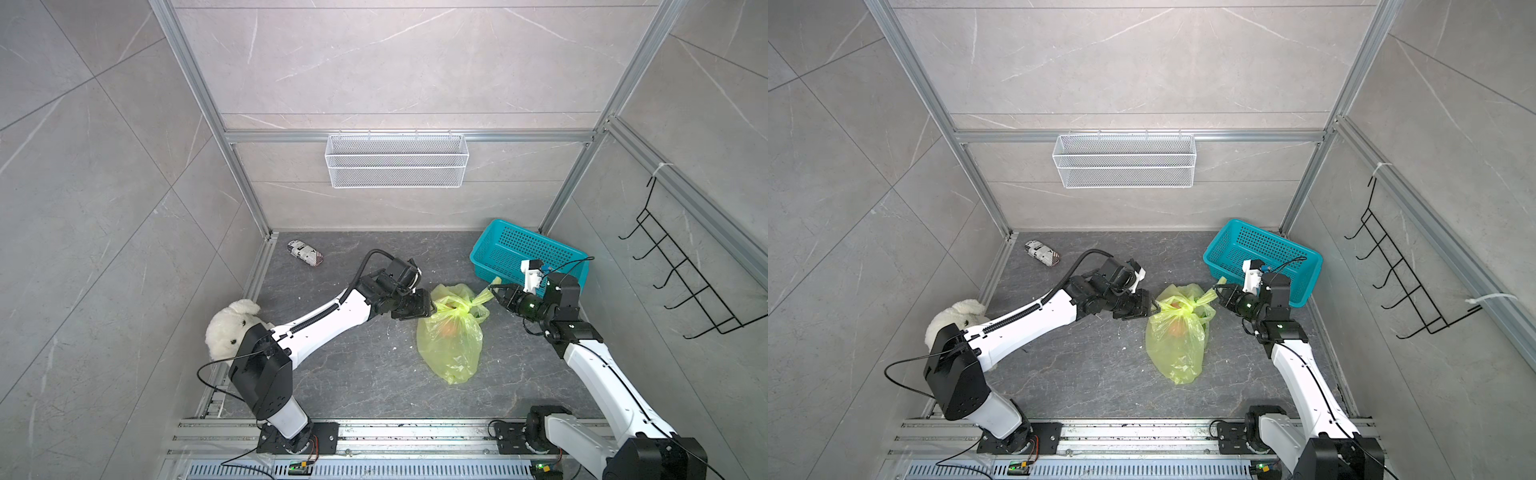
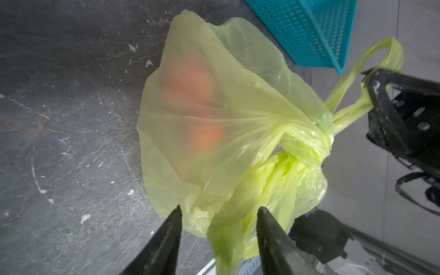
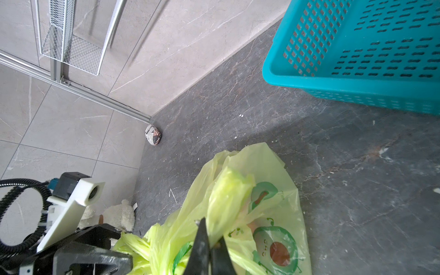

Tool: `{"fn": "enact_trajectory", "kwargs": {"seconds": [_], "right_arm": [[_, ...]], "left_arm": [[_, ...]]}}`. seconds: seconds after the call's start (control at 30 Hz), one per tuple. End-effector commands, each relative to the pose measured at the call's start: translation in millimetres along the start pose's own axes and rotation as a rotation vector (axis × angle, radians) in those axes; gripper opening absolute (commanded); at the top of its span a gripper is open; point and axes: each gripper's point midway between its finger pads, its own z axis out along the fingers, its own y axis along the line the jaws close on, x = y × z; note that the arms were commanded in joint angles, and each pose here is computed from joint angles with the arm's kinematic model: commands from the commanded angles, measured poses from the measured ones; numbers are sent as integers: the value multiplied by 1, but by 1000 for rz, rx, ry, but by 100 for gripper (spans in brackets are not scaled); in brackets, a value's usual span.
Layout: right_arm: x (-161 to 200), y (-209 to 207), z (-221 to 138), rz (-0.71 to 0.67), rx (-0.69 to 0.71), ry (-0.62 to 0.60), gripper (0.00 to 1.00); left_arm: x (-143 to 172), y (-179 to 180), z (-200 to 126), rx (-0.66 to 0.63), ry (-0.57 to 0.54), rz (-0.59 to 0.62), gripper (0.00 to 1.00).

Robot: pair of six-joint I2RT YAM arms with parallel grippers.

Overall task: Place the peach into a plastic bag & tie a knot
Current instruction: Tie the plastic bag at the center of the board.

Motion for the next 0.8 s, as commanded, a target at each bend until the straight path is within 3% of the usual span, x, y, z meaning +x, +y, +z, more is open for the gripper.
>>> {"fn": "enact_trajectory", "kwargs": {"seconds": [0.0, 0.1, 0.17, 0.4, 0.6, 0.77], "right_arm": [[-4, 8, -1, -20, -14, -3, 0], [-5, 8, -3, -29, -7, -5, 0], [-4, 7, -4, -33, -4, -3, 0], [-6, -1, -10, -27, 60, -32, 0], [-16, -12, -21, -1, 126, -96, 0], [-24, -23, -23, 86, 107, -140, 0]], "left_arm": [[-29, -22, -16, 40, -106, 29, 24], [-42, -18, -27, 10, -173, 42, 14], [-50, -18, -36, 14, -211, 46, 0], [-82, 13, -93, -40, -409, 9, 0], [-113, 100, -182, -173, -673, -146, 0], [-107, 188, -228, -291, -808, -352, 0]]}}
